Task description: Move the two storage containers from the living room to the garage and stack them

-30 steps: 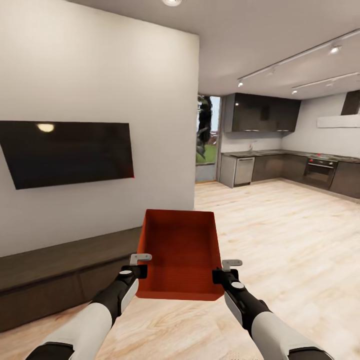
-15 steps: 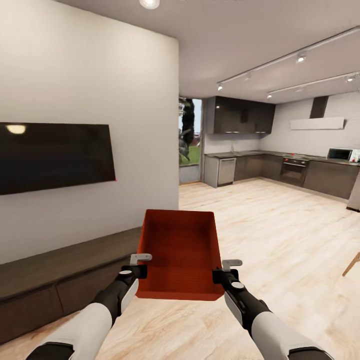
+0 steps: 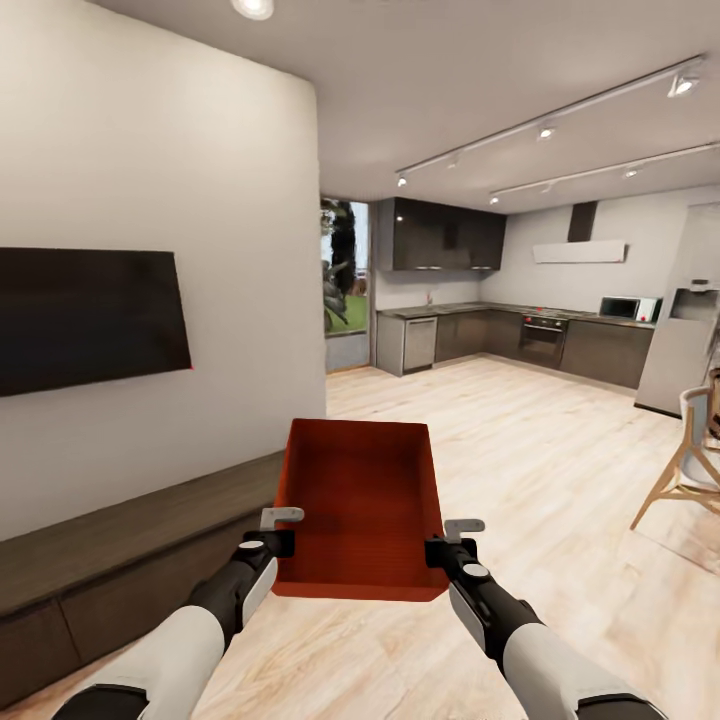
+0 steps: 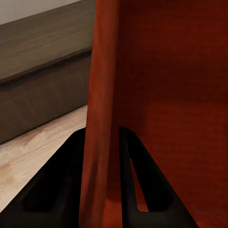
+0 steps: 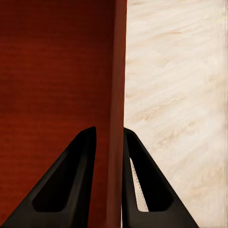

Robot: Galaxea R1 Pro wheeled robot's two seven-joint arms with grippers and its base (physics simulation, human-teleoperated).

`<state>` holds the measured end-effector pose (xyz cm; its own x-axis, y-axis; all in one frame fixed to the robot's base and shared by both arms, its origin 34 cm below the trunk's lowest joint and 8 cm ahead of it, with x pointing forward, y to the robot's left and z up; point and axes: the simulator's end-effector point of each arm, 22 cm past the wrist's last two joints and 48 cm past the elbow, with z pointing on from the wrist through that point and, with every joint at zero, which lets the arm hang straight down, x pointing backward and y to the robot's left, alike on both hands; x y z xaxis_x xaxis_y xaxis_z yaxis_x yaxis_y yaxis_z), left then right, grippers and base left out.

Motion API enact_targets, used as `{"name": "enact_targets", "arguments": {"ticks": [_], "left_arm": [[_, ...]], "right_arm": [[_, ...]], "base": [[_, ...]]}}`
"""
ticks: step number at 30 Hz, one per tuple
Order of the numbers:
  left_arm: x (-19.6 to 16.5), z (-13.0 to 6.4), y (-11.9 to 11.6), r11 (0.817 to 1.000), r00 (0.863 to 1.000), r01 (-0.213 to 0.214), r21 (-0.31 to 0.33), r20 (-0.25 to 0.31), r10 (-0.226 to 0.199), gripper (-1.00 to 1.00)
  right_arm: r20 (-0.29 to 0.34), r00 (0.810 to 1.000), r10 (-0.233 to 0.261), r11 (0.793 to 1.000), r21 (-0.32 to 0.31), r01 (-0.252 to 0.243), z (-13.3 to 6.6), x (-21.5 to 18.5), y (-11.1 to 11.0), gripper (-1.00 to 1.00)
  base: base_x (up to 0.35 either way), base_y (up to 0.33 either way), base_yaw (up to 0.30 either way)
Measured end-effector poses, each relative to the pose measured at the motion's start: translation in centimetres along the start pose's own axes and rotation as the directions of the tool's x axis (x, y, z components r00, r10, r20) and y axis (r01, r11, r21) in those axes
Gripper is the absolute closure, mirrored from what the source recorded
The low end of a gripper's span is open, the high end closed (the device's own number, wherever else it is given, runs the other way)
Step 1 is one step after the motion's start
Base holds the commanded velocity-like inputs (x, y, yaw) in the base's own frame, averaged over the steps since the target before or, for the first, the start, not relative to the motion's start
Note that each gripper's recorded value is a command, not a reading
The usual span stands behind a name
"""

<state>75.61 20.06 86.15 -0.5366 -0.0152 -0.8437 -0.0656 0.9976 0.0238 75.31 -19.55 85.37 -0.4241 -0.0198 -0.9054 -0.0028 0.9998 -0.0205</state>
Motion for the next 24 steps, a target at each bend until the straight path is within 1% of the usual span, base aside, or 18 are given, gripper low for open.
{"name": "enact_targets", "arguments": {"ticks": [24], "left_arm": [[-0.69, -0.41, 0.08, 1.0, 1.0, 0.001, 0.0, 0.012, -0.001, 1.0]], "right_arm": [[0.012, 1.0, 0.0, 1.0, 0.0, 0.0, -0.32, -0.74, 0.04, 1.0]], "base": [[0.0, 0.0, -0.229]]}}
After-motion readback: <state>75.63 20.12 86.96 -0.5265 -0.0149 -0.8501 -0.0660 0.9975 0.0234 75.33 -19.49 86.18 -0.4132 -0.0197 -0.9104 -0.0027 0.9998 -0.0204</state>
